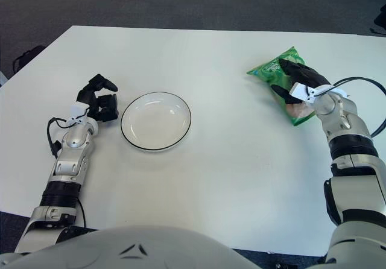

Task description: Put the snack into the plate.

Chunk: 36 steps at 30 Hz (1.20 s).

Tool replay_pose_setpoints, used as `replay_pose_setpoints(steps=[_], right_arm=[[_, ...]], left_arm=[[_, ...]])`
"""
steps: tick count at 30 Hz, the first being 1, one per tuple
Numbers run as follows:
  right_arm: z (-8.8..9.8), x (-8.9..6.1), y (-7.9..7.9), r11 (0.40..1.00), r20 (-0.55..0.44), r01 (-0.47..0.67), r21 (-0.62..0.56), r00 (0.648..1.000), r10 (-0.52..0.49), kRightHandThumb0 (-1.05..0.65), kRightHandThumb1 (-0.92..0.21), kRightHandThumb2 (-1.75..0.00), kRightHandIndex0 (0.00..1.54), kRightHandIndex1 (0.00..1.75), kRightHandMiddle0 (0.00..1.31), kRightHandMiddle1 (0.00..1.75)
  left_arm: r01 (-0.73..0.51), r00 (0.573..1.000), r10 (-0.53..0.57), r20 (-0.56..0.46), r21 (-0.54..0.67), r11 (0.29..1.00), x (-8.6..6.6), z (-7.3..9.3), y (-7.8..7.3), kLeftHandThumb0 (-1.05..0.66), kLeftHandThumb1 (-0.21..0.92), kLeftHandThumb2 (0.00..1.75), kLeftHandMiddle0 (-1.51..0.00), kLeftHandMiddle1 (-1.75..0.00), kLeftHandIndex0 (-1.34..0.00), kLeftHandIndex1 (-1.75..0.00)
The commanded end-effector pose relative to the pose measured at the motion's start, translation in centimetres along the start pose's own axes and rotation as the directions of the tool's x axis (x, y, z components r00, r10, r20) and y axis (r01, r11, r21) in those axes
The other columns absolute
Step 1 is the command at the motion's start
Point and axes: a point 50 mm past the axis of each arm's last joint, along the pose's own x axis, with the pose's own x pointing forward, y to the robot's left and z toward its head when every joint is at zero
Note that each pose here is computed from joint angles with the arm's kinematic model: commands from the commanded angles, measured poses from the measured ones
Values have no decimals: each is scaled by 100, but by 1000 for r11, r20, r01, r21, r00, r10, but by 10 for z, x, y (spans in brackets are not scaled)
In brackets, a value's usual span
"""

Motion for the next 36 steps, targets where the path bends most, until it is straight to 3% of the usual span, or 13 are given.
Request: replay_pose_setpoints(steps=[1, 19, 22, 27, 34, 36], right_arm=[[-3, -3, 6, 999, -13, -37, 26, 999, 38, -103, -92, -100, 0, 0, 0, 0], [-3, -6, 10, 995, -24, -89, 37, 996, 90, -100, -92, -99, 0, 0, 0, 0], [-10, -1, 15, 996, -73, -67, 55, 995, 71, -99, -92, -97, 0, 0, 2, 1], [-20, 5, 25, 997, -158, 17, 69, 987, -6, -90, -92, -88, 0, 0, 0, 66], [-19, 6, 23, 994, -151, 110, 12, 983, -107, -83, -92, -79, 0, 0, 0, 120], [-19, 6, 22, 990, -157, 138, 5, 978, -135, -78, -90, -75, 4, 2, 6, 134]], left_arm=[[-19, 990, 18, -142, -2, 1000, -26, -34, 0, -46, 37, 126, -132, -175, -57, -175], [-18, 992, 16, -125, -16, 1000, -26, -35, 1, -46, 37, 125, -132, -175, -57, -175], [-20, 992, 17, -127, -23, 1000, -25, -35, 1, -46, 37, 126, -132, -175, -57, -175], [-26, 992, 21, -127, -38, 999, -25, -36, 2, -47, 36, 126, -132, -175, -58, -175], [-28, 992, 22, -128, -43, 999, -25, -37, 3, -47, 35, 127, -132, -175, -58, -175], [-28, 991, 22, -131, -44, 999, -25, -37, 3, -47, 35, 127, -131, -175, -58, -175]])
